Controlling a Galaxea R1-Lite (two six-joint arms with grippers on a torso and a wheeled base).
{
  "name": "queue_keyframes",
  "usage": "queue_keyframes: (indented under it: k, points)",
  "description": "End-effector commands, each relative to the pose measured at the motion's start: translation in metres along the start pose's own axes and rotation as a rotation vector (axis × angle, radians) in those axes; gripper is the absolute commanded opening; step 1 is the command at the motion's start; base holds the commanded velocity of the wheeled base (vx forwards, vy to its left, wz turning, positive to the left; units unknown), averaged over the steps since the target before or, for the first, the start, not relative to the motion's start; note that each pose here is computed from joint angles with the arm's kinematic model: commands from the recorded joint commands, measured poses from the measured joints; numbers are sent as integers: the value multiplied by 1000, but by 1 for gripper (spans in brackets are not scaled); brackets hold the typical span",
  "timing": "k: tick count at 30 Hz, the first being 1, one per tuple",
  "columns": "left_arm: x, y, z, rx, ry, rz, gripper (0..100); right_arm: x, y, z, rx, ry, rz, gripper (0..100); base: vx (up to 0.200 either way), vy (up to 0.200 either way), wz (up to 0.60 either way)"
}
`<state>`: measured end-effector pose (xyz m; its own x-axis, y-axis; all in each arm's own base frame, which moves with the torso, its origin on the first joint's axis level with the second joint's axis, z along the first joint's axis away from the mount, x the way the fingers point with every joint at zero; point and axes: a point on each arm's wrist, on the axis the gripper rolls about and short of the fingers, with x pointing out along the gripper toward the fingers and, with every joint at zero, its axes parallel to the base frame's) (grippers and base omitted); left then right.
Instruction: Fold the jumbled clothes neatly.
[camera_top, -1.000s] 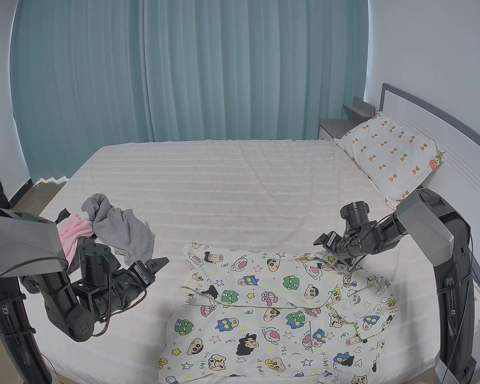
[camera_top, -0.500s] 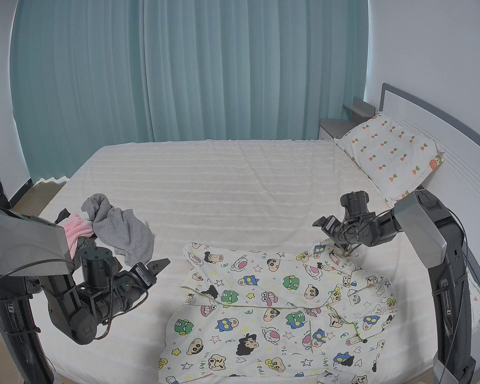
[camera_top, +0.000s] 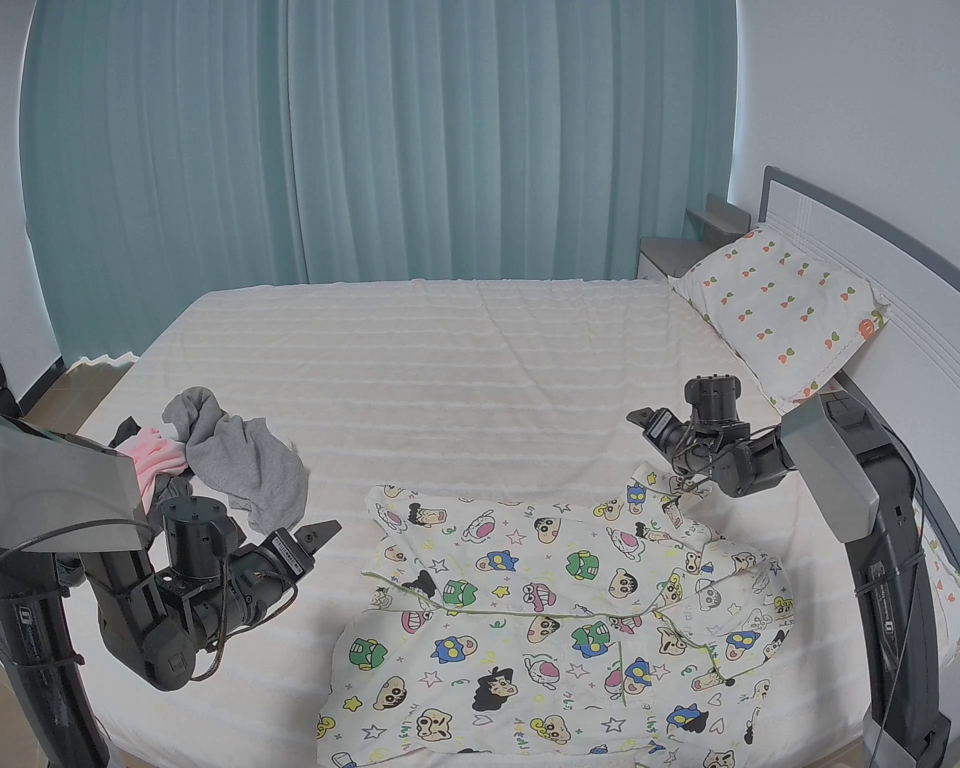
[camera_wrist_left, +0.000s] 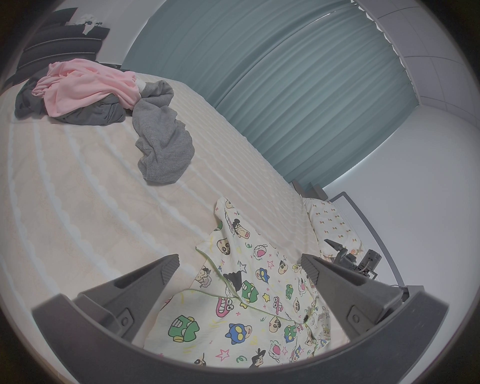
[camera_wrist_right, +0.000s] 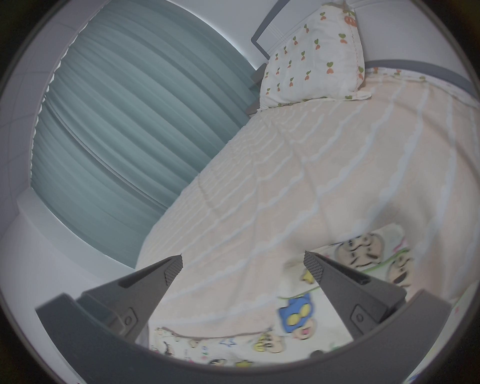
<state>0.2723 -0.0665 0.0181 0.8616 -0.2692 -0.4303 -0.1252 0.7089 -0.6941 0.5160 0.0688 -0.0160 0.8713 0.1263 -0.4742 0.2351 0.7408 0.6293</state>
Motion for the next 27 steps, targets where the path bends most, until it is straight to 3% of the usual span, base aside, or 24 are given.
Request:
queue_keyframes:
  k: [1, 7, 15, 19, 27]
  points:
    - [1, 1, -1, -1, 2, 3, 100, -21, -20, 26, 7, -21, -60, 100, 0, 0, 0]
    - [1, 1, -1, -1, 2, 3, 100, -37, -42, 36, 6, -4, -116, 100, 0, 0, 0]
    - [0, 1, -1, -2, 3, 4, 100, -22, -60, 10, -52, 67, -155, 100, 0, 0, 0]
    - [0, 1, -1, -2, 3, 4, 100, -12, -61, -8, -106, 127, -173, 100, 0, 0, 0]
    - [0, 1, -1, -4, 2, 5, 100, 13, -54, -22, -130, 165, -177, 100, 0, 0, 0]
